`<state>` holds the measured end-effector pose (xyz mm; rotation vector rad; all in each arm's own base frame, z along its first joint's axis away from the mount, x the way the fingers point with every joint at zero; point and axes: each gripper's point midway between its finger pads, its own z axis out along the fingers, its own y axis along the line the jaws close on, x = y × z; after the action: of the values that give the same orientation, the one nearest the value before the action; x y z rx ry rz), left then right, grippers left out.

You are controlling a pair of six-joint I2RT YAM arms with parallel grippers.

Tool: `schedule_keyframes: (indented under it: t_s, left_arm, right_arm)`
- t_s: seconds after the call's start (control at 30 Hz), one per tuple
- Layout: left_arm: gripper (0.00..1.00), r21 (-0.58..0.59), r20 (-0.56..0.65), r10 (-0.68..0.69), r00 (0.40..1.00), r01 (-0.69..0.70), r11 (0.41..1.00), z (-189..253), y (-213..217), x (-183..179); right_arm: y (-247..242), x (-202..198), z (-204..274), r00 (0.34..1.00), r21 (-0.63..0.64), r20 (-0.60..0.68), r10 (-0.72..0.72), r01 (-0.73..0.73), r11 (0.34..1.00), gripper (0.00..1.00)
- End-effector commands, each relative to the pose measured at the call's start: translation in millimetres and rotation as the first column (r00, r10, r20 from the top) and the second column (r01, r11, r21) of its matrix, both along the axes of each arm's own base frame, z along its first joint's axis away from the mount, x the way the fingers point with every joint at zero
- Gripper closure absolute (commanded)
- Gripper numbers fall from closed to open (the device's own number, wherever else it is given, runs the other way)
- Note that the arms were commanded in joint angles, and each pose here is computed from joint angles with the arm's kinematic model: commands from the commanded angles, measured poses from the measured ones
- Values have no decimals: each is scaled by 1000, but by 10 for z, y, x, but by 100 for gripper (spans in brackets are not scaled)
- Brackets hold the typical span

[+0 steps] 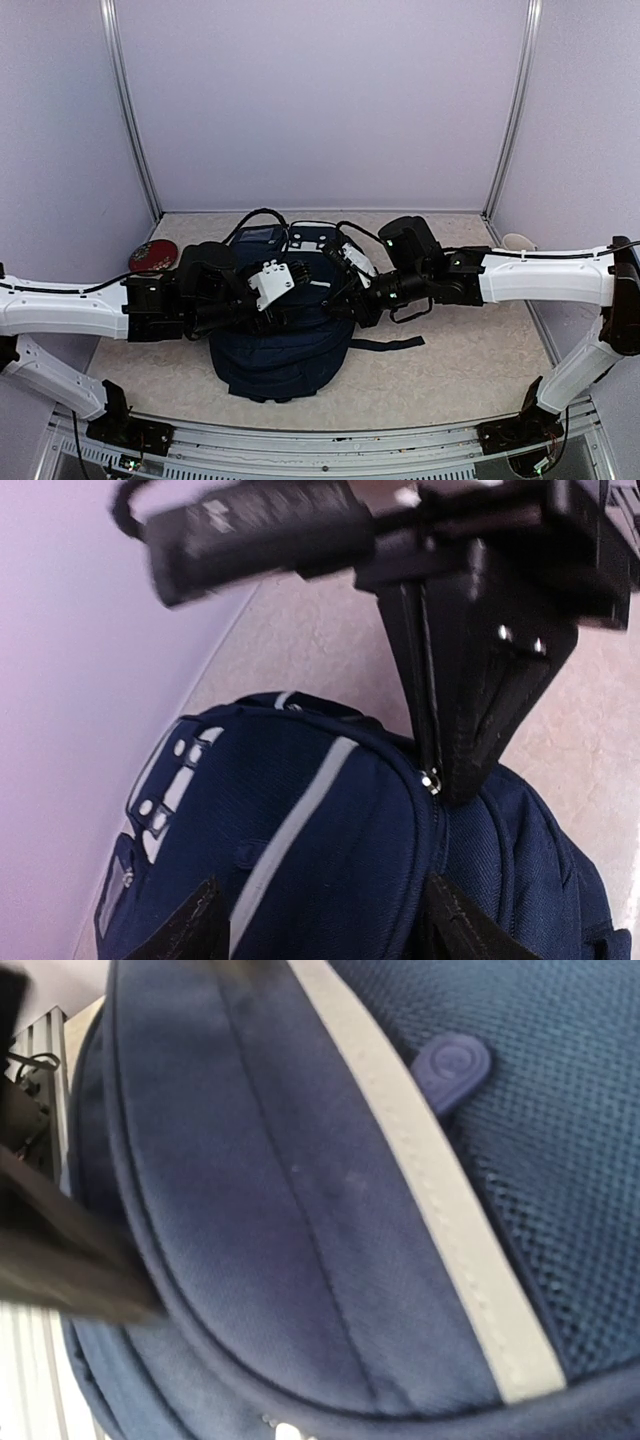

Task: Pack the student bag
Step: Zip the upper front pocket of the student bag.

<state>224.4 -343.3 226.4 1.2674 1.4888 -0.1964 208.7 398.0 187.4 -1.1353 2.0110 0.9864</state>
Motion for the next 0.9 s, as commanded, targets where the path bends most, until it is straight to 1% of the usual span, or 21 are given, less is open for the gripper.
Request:
schedule_keyframes:
  t_s: [0.0,0.2,0.23,0.27,0.3,0.37,0.43,0.5,0.63,0.8,0.87]
  left_arm:
    - [34,61,-33,-5,999,7,998,-174,-49,22]
    - [33,85,-40,-5,999,8,996,-268,-125,98]
    - [34,97,-42,0,999,4,995,-295,-133,115]
    - [37,119,-47,3,999,3,993,-355,-140,130]
    - [44,133,-47,6,999,0,991,-379,-143,145]
    - [67,150,-49,17,999,-10,989,-392,-149,174]
    - [98,167,-56,15,998,-5,986,-412,-154,172]
    - [100,175,-47,8,999,1,985,-406,-144,151]
    - [100,198,-11,3,1000,-1,980,-435,-55,76]
    - [100,210,7,-80,997,76,975,-451,5,-174]
    - [100,191,11,-107,994,103,976,-415,2,-266]
  right_arm:
    - [11,-49,179,1000,48,16,17,-17,999,100]
    - [-16,-22,202,1000,46,16,7,-8,999,100]
    - [-18,-19,217,1000,49,18,7,-7,999,100]
    - [-21,-16,228,1000,50,20,6,-7,999,100]
    - [-30,-12,231,1000,49,20,3,-4,999,100]
    - [-50,6,240,1000,48,25,-6,5,999,100]
    - [-88,30,243,999,44,30,-18,17,999,100]
    - [-152,80,248,998,29,42,-38,36,999,100]
    - [-465,369,232,986,-51,79,-146,150,987,100]
    - [-942,791,84,953,-175,118,-279,297,939,100]
    - [-1027,949,75,942,-184,137,-306,327,927,100]
